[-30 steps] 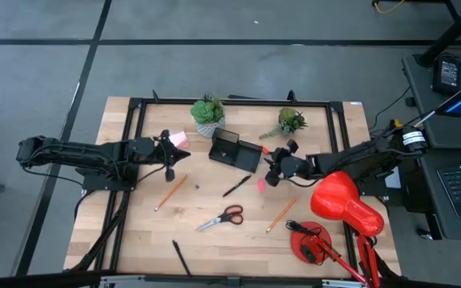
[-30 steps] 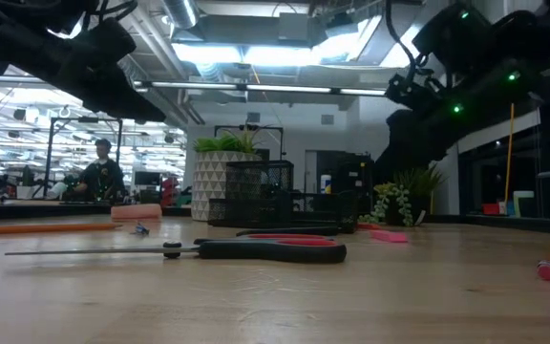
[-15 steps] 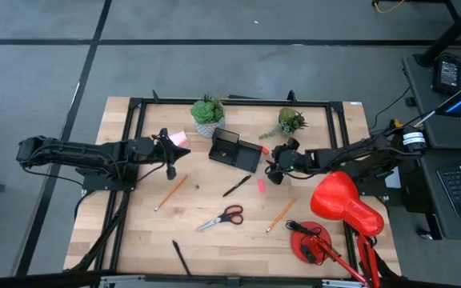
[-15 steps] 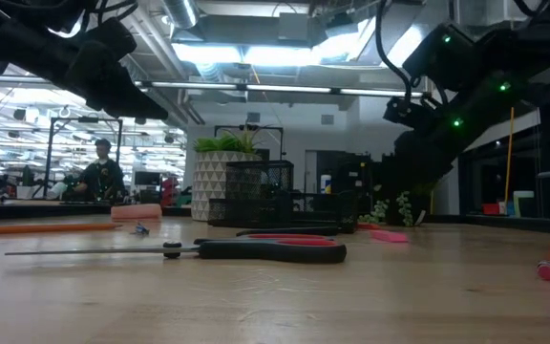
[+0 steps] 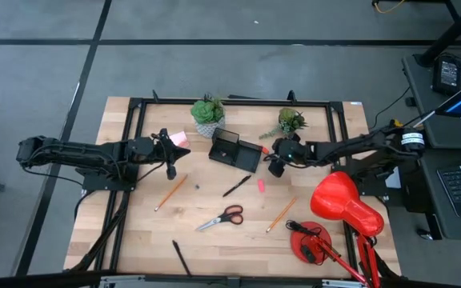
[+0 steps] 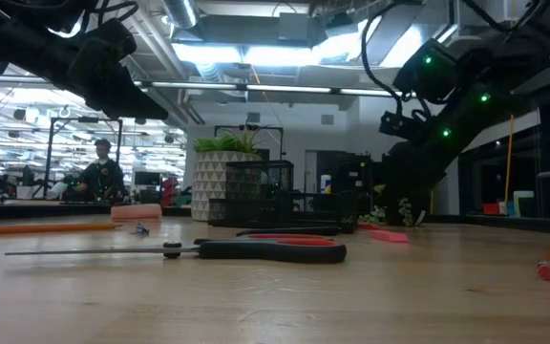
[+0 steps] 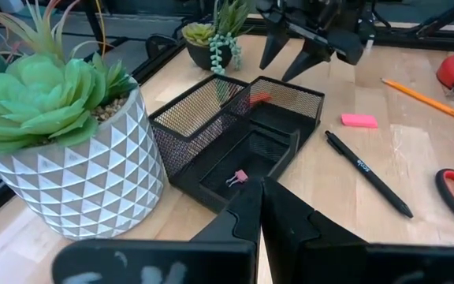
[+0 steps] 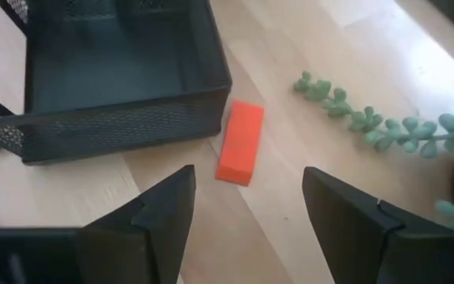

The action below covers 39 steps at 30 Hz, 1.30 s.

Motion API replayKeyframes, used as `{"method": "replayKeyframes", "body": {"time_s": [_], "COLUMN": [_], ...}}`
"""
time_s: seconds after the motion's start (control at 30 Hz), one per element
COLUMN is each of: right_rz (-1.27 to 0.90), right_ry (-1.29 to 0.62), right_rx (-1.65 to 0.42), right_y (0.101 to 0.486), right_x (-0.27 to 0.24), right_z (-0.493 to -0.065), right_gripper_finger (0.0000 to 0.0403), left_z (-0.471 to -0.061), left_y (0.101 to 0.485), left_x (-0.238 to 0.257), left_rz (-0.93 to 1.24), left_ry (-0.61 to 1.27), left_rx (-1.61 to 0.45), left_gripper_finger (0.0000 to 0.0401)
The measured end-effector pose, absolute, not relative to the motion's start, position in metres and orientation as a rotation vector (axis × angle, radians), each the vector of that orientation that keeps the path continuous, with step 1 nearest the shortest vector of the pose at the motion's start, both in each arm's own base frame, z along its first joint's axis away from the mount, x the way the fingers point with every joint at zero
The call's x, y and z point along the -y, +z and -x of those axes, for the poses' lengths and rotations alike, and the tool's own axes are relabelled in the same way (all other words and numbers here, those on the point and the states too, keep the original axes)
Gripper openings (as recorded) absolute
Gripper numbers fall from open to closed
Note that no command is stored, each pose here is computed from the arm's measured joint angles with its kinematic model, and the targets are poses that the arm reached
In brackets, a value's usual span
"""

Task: Pick and place office supplies into organizer
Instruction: Put the orange eraser into the black desk organizer

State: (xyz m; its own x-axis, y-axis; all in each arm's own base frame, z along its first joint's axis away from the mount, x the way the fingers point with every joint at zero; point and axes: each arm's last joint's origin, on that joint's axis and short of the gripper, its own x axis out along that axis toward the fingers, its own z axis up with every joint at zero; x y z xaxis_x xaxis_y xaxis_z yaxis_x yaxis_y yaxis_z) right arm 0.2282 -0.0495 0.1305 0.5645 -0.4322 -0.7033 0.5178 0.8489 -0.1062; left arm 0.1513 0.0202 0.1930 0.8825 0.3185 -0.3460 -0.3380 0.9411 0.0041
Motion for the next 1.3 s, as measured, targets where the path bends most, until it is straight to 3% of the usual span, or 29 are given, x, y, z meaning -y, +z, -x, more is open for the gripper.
{"method": "replayKeyframes", "body": {"time_s": [0.87, 1.3], "right_rz": [-0.171, -0.219], "right_ry": [-0.483, -0.496], "right_rx": [-0.8, -0.817], "right_y": [0.096, 0.094], "right_x": [0.079, 0.083], "right_z": [-0.242, -0.239], "right_gripper_finger": [0.0235, 0.0172], "left_z": [-0.151, -0.151], "left_y": [0.193, 0.193], "left_x": [-0.02, -0.02], "left_rz": [0.079, 0.09], "left_ry": [0.349, 0.351], "left_rx": [-0.347, -0.345], "left_gripper_finger": [0.0006, 0.0006]}}
